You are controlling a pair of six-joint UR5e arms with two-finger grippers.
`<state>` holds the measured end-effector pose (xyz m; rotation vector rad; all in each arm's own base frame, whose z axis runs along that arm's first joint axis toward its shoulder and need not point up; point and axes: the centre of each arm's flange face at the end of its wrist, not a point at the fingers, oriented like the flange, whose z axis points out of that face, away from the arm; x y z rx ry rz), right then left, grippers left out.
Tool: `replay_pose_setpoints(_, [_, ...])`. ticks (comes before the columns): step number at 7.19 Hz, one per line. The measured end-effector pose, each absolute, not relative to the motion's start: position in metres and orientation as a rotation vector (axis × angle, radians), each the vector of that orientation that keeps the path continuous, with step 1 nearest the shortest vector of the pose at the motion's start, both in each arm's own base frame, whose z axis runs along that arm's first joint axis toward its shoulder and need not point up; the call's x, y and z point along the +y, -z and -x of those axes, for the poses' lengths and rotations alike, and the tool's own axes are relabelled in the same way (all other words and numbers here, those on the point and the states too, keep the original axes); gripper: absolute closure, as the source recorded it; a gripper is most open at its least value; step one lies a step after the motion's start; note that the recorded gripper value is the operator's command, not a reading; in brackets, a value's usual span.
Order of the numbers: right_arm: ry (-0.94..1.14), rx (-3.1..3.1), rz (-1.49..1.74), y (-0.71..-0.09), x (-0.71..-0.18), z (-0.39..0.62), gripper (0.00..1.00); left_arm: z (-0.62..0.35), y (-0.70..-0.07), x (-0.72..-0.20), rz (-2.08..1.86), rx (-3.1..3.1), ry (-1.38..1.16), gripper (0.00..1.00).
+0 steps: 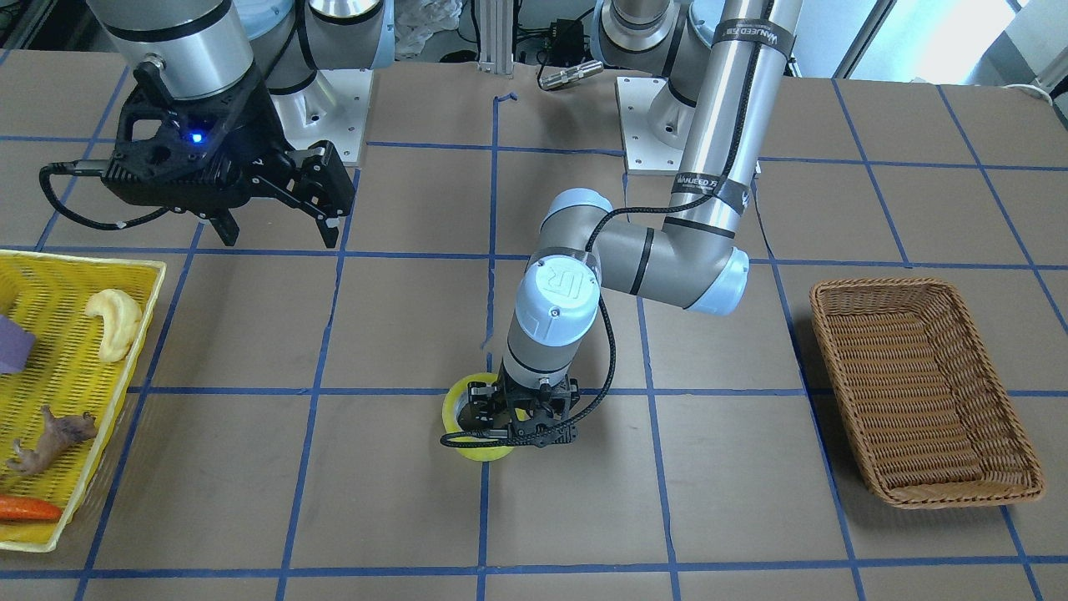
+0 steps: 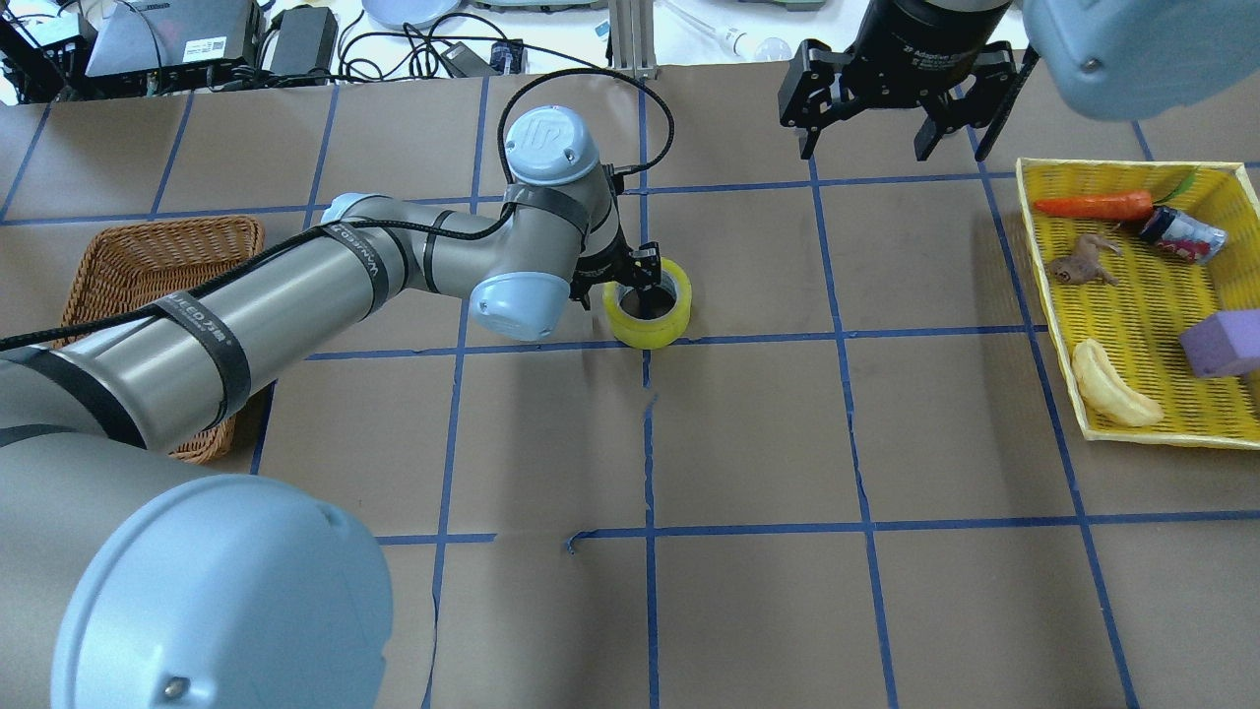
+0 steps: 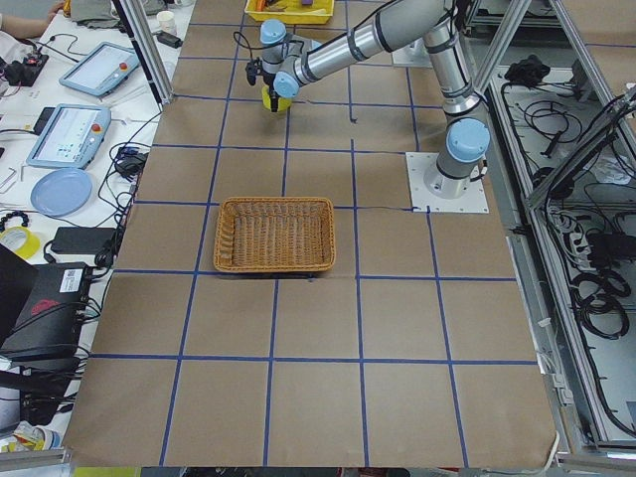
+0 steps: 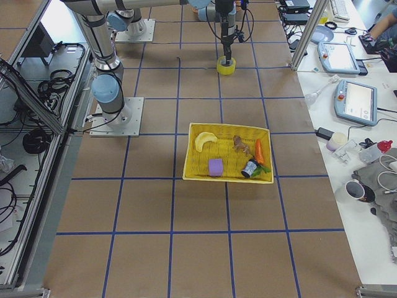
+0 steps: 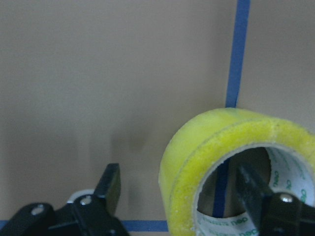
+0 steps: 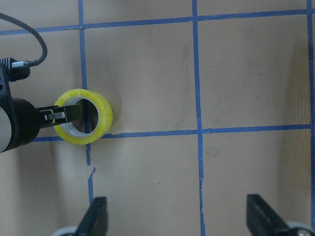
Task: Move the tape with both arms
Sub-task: 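Lift the tape roll with the left gripper and carry it toward the wicker basket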
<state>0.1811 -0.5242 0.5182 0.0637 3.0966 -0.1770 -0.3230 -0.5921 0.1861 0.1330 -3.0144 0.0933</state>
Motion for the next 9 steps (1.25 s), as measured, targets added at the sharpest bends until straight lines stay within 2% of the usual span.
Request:
replay_pose_setpoints(1, [0.177,3.097,-0.064,-0.518,-0.524,-0.181,0.0,0.324,-0.19,-0.592,-0.123,-3.002,-0.094,0.88])
replay_pose_setpoints(2, [0.177,3.097,-0.064,-0.518,-0.524,-0.181,0.0,0.317,-0.198,-0.595,-0.115,-3.0,-0.097,0.99])
replay_pose_setpoints(4, [0.179,3.097,-0.064,-0.518,-0.524,-0.181,0.0,0.26,-0.226,-0.61,-0.13,-3.032,-0.085,1.0])
replay_pose_setpoints(6, [0.176,3.096,-0.065,-0.517,-0.524,-0.181,0.0,0.164,-0.27,-0.626,-0.085,-3.127,-0.097,1.0])
replay_pose_setpoints(9, [0.175,3.096,-0.064,-0.517,-0.524,-0.181,0.0,-0.043,-0.324,-0.625,0.057,-3.234,-0.13,1.0])
